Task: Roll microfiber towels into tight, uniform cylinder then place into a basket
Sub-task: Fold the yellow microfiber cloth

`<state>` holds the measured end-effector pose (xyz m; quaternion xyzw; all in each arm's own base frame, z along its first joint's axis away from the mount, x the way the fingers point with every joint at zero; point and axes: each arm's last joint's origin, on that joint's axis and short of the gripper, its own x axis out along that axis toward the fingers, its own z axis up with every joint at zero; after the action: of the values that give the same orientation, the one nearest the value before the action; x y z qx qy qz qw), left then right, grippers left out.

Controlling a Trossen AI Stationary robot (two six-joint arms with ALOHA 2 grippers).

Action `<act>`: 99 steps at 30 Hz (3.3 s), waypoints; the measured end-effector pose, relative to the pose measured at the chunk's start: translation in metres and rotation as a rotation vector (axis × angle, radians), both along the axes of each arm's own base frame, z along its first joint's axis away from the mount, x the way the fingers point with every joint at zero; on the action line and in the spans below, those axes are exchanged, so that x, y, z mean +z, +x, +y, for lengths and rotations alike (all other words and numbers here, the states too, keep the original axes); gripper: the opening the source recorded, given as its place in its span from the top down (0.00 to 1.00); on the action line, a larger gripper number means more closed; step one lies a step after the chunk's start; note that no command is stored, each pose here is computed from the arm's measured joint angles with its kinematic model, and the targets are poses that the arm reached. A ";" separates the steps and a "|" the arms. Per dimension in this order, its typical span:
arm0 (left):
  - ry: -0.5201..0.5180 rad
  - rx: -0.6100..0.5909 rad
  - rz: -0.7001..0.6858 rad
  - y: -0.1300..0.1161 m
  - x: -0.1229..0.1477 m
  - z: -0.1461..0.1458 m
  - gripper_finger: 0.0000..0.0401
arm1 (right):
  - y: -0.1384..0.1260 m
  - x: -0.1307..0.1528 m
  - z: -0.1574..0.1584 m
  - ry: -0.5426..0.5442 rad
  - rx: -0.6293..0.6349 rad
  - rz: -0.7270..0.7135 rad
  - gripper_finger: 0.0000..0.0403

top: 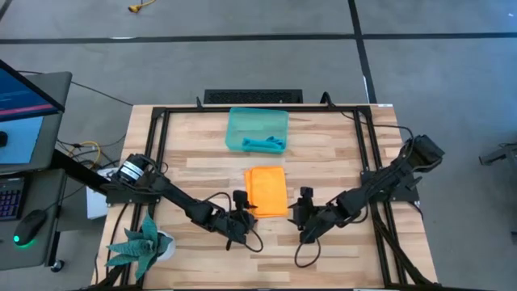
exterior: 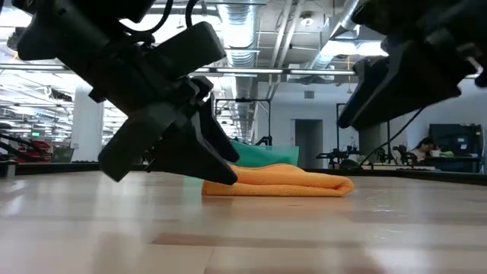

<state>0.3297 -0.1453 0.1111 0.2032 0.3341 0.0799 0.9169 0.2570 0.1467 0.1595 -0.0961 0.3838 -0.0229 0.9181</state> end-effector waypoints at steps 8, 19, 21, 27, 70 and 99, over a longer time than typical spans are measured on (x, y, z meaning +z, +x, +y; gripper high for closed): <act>-0.047 -0.017 0.061 -0.004 -0.004 0.000 0.44 | 0.016 -0.043 0.008 -0.122 0.073 0.091 0.46; -0.121 0.040 0.073 0.000 -0.006 0.014 0.44 | 0.031 -0.056 0.007 -0.185 0.092 0.125 0.46; -0.148 0.048 0.079 0.001 -0.006 0.017 0.44 | 0.030 -0.053 0.005 -0.181 0.096 0.134 0.46; -0.190 0.083 0.084 0.001 -0.007 0.022 0.44 | 0.025 -0.038 0.001 -0.181 0.051 0.199 0.46; -0.299 0.182 0.064 0.002 -0.010 0.026 0.44 | 0.022 -0.046 -0.012 -0.117 -0.020 0.192 0.46; -0.318 0.182 0.069 0.002 -0.010 0.026 0.44 | 0.034 -0.036 -0.006 -0.097 0.024 0.110 0.46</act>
<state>0.3317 -0.1193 0.1009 0.0274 0.3905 0.1018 0.9145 0.2907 0.1411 0.1239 -0.1461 0.4310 -0.0251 0.8901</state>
